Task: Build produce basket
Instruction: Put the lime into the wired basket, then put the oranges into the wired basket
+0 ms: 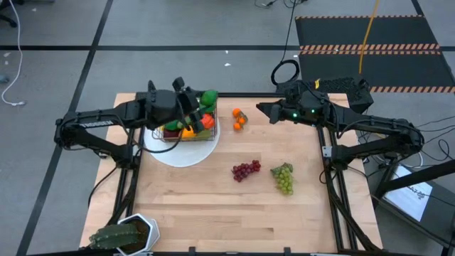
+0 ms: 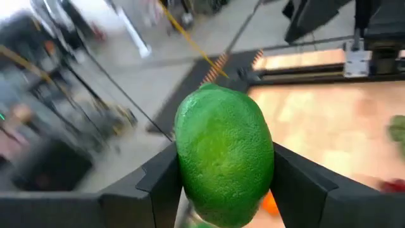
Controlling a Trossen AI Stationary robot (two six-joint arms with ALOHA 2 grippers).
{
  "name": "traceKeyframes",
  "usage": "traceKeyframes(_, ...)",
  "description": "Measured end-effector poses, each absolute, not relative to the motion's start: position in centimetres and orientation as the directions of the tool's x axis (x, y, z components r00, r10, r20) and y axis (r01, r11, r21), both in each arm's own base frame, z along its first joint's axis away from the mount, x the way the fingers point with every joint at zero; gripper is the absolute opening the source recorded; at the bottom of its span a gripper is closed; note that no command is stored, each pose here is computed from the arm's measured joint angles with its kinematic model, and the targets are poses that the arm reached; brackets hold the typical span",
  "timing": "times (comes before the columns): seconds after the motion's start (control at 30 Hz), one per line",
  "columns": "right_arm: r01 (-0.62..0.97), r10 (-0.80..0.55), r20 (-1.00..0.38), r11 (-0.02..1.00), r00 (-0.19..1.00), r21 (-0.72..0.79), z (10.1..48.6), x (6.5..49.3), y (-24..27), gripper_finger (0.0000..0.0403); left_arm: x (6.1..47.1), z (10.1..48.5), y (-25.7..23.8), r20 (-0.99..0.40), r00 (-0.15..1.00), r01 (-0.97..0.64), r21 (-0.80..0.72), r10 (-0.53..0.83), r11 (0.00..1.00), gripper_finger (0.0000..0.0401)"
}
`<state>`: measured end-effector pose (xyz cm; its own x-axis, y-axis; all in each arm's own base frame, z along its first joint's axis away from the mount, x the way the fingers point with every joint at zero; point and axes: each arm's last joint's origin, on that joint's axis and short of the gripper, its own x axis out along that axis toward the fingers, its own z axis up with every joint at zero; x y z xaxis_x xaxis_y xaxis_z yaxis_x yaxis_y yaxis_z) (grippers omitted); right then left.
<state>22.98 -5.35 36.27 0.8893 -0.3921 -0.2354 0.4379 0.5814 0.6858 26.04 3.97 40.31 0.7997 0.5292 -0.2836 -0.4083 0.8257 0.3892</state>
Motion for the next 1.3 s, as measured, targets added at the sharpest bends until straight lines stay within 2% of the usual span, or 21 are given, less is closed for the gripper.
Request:
traceKeyframes(0.23,0.455,-0.411,-0.235,0.597,0.881,0.661,36.1,23.3,-5.3,0.0130,25.3,38.4,3.5,-0.483,0.766,-0.436,0.096,0.425,0.895,0.0207)
traceKeyframes(0.33,0.453,-0.411,-0.230,0.605,0.882,0.655,36.2,23.3,-5.3,0.0130,24.8,37.5,3.9,-0.570,0.724,-0.452,0.033,0.388,0.891,0.0207)
traceKeyframes(0.53,0.481,-0.433,-0.230,0.670,0.872,0.565,36.2,23.2,-5.4,0.0130,24.3,34.7,5.8,-0.717,0.611,-0.454,0.028,0.334,0.890,0.0207)
traceKeyframes(0.77,0.492,-0.435,-0.230,0.771,0.871,0.404,36.2,23.2,-5.4,0.0130,24.9,31.8,8.0,-0.793,0.535,-0.452,0.023,0.291,0.892,0.0207)
traceKeyframes(0.87,0.492,-0.434,-0.233,0.796,0.870,0.353,36.2,23.2,-5.4,0.0130,24.9,30.3,8.5,-0.855,0.471,-0.394,0.017,0.218,0.919,0.0211)
traceKeyframes(1.07,0.497,-0.437,-0.252,0.823,0.864,0.276,36.0,23.1,-5.5,0.0130,26.1,29.1,8.9,-0.871,0.457,-0.370,-0.003,0.180,0.929,0.0248)
traceKeyframes(1.3,0.490,-0.422,-0.293,0.842,0.858,0.225,35.6,22.8,-6.1,0.0130,26.2,28.9,8.9,-0.902,0.399,-0.444,-0.035,0.163,0.895,0.0302)
